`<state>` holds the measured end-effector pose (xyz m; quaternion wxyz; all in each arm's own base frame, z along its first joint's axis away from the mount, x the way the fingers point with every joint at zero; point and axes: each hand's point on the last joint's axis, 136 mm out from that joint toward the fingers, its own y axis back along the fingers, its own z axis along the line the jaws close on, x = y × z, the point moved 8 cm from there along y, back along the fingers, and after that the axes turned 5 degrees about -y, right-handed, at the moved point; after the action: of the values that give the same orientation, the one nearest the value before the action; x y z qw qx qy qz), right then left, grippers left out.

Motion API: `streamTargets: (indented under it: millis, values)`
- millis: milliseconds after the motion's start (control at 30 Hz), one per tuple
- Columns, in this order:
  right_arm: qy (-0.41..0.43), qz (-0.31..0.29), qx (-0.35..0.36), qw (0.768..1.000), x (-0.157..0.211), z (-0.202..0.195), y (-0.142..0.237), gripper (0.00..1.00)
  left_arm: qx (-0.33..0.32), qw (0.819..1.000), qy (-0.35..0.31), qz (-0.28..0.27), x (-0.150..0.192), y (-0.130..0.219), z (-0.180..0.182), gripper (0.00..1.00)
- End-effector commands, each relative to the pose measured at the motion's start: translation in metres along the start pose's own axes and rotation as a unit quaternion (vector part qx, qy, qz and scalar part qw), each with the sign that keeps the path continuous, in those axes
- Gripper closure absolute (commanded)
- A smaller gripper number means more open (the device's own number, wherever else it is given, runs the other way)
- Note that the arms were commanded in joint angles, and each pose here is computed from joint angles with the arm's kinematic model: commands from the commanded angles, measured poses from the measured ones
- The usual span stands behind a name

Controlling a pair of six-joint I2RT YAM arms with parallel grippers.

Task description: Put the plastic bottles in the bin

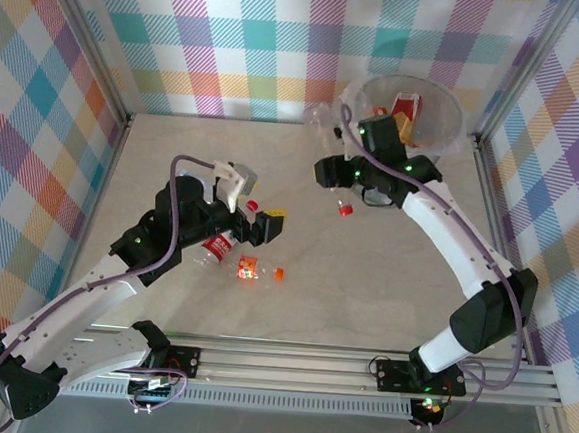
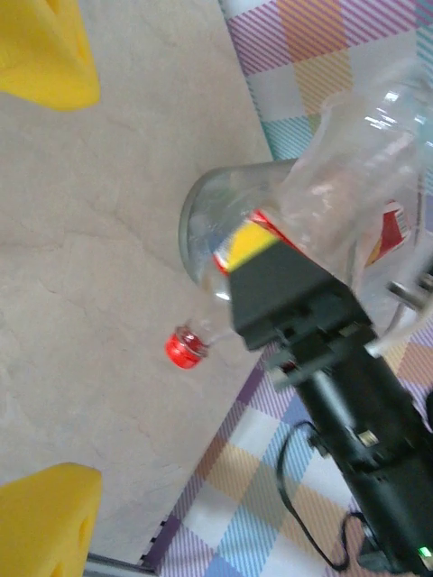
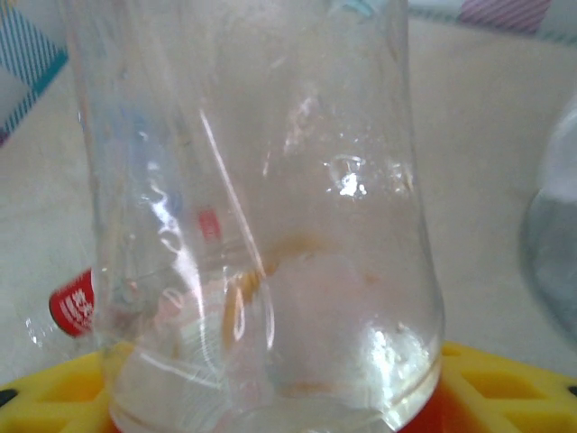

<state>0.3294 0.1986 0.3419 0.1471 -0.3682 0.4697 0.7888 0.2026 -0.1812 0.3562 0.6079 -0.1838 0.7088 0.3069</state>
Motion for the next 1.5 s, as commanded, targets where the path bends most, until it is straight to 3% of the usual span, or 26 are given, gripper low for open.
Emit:
streamTargets:
  millis: [0,200,467,600,1000,1267,1467]
  values:
    - [-0.001,-0.055,0.023,0.998,-0.027,-0.005,0.035,0.38,-0.013,0.999,0.007,-0.034,-0.009,0.006,0.003,0.0]
    - [0.004,-0.118,0.101,0.988,-0.061,-0.024,0.056,0.39,-0.01,0.999,0.003,-0.035,-0.009,0.007,0.002,0.0]
    - [-0.042,-0.186,0.219,0.957,-0.1,-0.069,0.08,0.39,-0.004,1.0,0.002,-0.029,-0.008,0.006,0.002,0.0]
    - [-0.068,-0.178,0.253,0.949,-0.111,-0.091,0.08,0.39,-0.002,1.0,0.002,-0.023,-0.007,0.004,0.002,0.0]
    - [-0.157,-0.113,0.283,0.939,-0.109,-0.153,0.066,0.37,0.004,1.0,0.001,-0.016,-0.006,0.002,0.001,0.0]
    - [-0.177,-0.115,0.298,0.931,-0.116,-0.176,0.056,0.38,0.002,1.0,0.002,-0.011,-0.004,0.0,0.002,0.0]
    - [-0.208,-0.126,0.268,0.932,-0.121,-0.184,0.054,0.38,-0.002,1.0,0.001,-0.005,-0.002,-0.002,0.003,0.0]
